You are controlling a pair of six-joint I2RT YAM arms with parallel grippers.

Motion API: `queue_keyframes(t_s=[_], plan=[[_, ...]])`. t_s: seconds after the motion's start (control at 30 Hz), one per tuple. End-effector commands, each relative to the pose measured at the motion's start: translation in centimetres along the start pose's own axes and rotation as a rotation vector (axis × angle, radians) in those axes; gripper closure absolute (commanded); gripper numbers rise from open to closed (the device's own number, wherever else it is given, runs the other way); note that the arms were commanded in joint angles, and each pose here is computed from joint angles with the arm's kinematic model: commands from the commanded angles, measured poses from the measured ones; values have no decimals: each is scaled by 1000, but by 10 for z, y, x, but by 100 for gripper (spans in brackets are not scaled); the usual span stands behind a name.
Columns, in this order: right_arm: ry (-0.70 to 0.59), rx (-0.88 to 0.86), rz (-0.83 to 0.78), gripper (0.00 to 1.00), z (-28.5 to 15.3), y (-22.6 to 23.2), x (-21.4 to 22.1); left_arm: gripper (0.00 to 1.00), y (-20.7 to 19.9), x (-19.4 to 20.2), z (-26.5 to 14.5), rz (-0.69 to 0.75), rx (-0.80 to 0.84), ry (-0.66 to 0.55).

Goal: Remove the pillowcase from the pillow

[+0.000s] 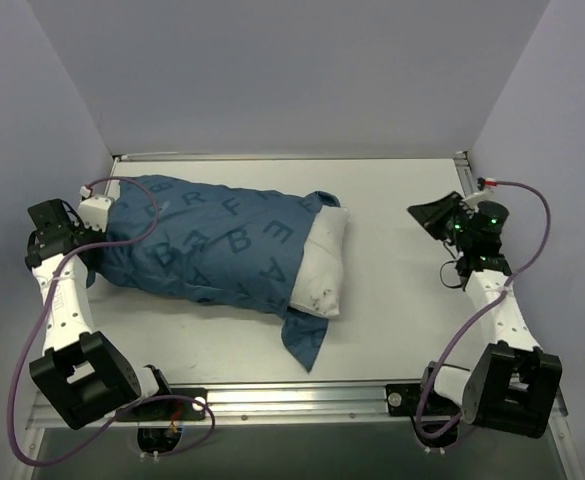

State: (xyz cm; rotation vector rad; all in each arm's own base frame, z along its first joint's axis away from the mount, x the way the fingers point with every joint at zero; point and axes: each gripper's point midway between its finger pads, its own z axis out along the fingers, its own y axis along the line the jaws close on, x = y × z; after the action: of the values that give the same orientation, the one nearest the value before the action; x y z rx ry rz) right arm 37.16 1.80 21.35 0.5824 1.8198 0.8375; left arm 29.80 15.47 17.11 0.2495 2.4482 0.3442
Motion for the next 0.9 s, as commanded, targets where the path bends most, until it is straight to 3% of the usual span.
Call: queue_keyframes(t_s=[0.0, 0.03, 0.07, 0.1, 0.17, 0.27, 0.73, 0.77, 0.87], plan=[[173, -109, -233, 74, 9, 52, 57, 98, -11, -32, -21, 19, 30, -136], [211, -107, -287, 62, 11, 60, 74, 98, -13, -34, -21, 17, 34, -142], [269, -159, -365, 44, 10, 89, 102, 98, -14, -36, -23, 9, 38, -150], [295, -90, -426, 38, 13, 80, 115, 98, -13, -38, -24, 6, 35, -157], [363, -112, -491, 27, 10, 100, 144, 98, -12, -39, -24, 1, 30, -153], [427, -25, -525, 18, 20, 85, 166, 98, -7, -42, -25, 6, 8, -153], [591, 44, -562, 13, -9, 59, 209, 98, -8, -47, -30, 6, 15, -166], [595, 15, -546, 1, -12, 63, 212, 98, -8, -47, -30, 6, 15, -166], [609, -18, -473, 0, -15, 57, 231, 98, -9, -48, -31, 5, 20, -171]])
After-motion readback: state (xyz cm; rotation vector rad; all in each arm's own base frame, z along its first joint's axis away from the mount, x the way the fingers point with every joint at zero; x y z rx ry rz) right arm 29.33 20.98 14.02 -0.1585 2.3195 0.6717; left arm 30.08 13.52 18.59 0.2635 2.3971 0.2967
